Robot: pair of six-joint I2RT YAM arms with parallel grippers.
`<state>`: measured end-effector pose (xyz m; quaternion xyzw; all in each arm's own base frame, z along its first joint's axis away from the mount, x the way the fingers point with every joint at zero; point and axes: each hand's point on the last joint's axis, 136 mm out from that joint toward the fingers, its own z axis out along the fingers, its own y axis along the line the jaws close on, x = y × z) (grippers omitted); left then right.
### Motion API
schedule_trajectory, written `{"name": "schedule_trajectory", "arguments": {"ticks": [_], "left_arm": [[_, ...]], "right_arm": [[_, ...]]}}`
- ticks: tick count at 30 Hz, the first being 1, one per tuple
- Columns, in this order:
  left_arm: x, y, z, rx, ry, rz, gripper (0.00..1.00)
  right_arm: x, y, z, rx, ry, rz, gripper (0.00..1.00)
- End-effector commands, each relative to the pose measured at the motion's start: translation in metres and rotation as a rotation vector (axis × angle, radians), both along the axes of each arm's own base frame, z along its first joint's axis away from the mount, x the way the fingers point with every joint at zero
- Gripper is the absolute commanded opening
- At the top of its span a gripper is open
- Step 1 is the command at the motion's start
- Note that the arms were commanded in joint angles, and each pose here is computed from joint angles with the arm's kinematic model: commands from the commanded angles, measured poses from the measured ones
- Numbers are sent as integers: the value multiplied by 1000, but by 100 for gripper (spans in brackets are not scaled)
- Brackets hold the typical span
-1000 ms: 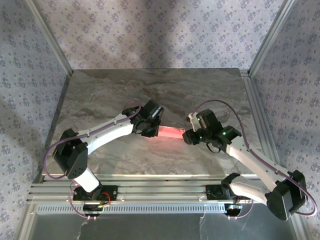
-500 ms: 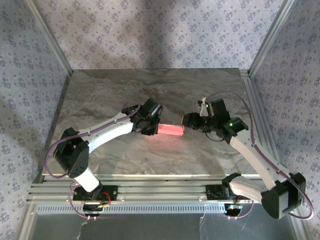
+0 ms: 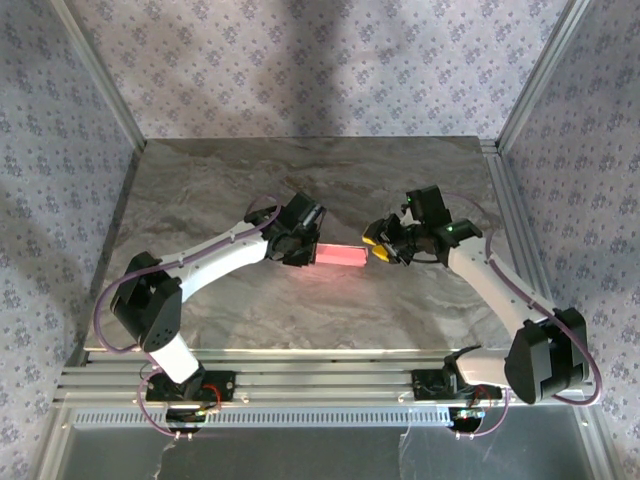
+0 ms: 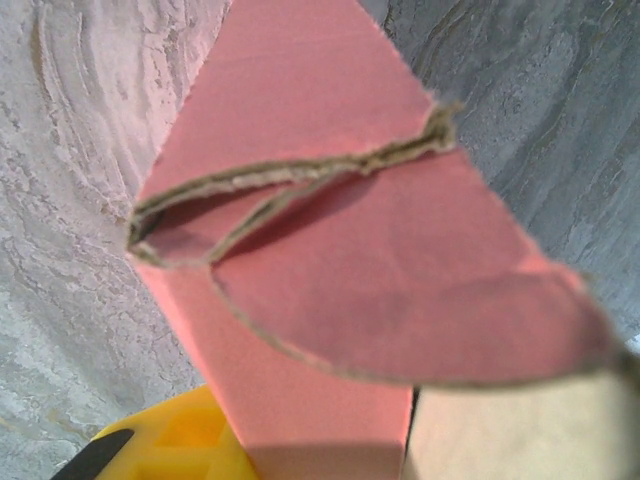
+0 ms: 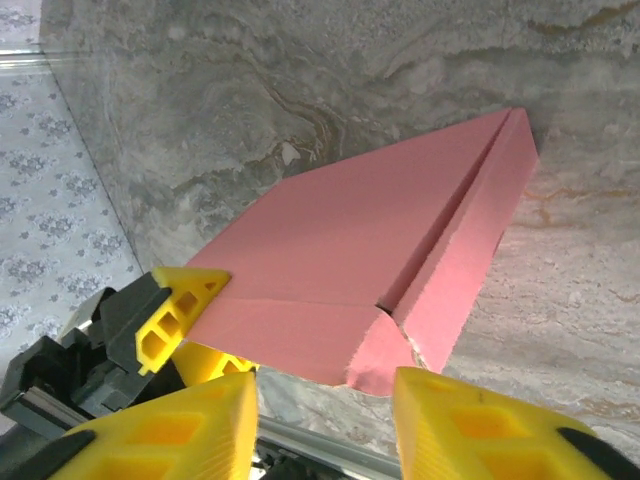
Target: Fold the paper box
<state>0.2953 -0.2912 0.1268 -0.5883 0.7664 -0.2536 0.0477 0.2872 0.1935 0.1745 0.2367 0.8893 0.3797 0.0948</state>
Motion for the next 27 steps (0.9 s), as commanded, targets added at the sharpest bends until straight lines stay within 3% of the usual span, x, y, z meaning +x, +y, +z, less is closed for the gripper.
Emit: {"name": "schedule_trajectory", "arguments": {"ticks": [1,13,27], "left_arm": [[-1,12,-17,49,73,73,29],[6,12,-19,40,83,87,29],[17,15,-21,26,97,105,29]], "right_arm": [[1,-1,-8,20,43,-15,37],[10,-3,-25,17,66,2,24],[22,-3,-36,-22,71,35,16]]}}
